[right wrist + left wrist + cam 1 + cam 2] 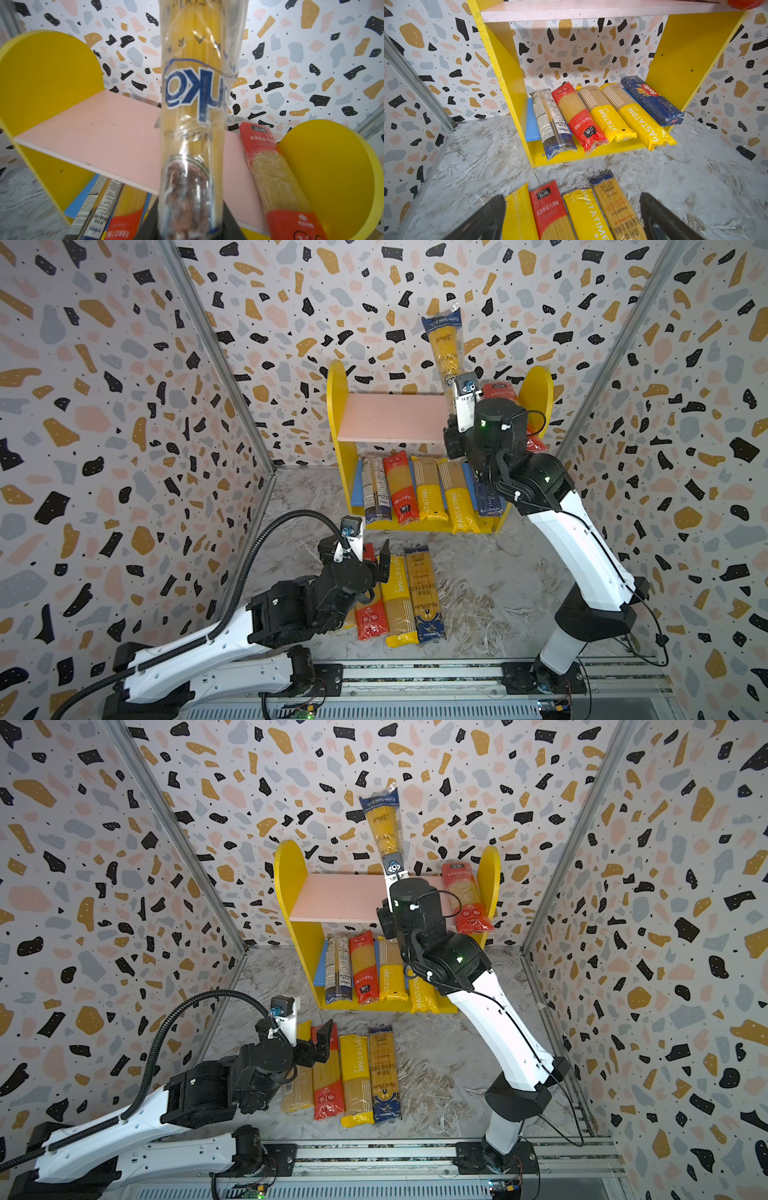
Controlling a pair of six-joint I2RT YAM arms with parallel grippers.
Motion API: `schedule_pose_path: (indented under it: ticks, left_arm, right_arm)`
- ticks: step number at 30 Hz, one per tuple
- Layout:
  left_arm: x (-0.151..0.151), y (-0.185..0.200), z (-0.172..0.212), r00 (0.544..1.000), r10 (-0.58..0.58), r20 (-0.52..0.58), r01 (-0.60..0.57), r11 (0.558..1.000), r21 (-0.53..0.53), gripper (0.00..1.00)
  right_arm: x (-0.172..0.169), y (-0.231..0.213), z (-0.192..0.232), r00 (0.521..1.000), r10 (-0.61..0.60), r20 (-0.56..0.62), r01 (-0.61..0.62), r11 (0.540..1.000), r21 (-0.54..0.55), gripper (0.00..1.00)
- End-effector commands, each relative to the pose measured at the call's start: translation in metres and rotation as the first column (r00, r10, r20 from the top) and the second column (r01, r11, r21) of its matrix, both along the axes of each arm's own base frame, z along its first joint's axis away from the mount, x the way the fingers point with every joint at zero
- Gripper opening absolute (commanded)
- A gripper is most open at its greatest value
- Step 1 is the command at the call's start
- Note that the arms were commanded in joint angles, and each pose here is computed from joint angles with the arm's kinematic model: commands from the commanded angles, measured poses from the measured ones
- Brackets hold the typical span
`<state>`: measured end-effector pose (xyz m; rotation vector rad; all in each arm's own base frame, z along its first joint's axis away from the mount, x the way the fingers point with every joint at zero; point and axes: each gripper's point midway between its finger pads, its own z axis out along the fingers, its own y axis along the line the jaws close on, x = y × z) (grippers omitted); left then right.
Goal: Place and organize the pasta boxes and bags onto the shelf
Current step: 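Lift the onko bag upright with the right gripper toward the shelf top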
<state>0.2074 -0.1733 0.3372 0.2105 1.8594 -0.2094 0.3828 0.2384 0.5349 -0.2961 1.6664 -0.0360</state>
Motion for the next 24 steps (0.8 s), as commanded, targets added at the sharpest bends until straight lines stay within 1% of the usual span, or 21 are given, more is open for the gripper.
schedule_pose_path:
  ticks: [1, 7, 10, 15, 19, 24]
  left_arm:
    - [-0.001, 0.000, 0.001, 1.000, -0.001, 0.011, 0.002, 1.000, -0.024, 0.99]
    - [0.000, 0.000, 0.002, 1.000, 0.004, 0.014, -0.004, 1.000, -0.024, 0.99]
    - [0.001, 0.000, 0.004, 1.000, 0.008, 0.019, -0.008, 1.000, -0.021, 0.99]
    - [0.002, -0.002, 0.005, 1.000, 0.011, 0.026, -0.011, 1.000, -0.008, 0.99]
    - [0.004, -0.004, 0.006, 0.999, 0.012, 0.029, -0.012, 1.000, 0.003, 1.00]
    - [0.005, -0.006, 0.007, 0.999, 0.011, 0.036, -0.011, 1.000, 0.012, 0.99]
  right_arm:
    - [0.000, -0.040, 0.066, 0.984, -0.061, 0.167, 0.030, 0.983, 0.183, 0.14]
    - [0.047, -0.061, 0.033, 0.995, -0.067, 0.078, 0.049, 0.978, 0.205, 0.14]
    - [0.058, -0.063, 0.022, 0.997, -0.053, 0.049, 0.041, 0.978, 0.206, 0.14]
    - [0.069, -0.067, 0.010, 0.998, -0.063, 0.016, 0.058, 0.978, 0.199, 0.16]
    - [0.072, -0.069, 0.003, 0.998, -0.068, -0.006, 0.068, 0.978, 0.197, 0.18]
    - [0.076, -0.074, -0.011, 0.995, -0.093, -0.045, 0.099, 0.980, 0.175, 0.18]
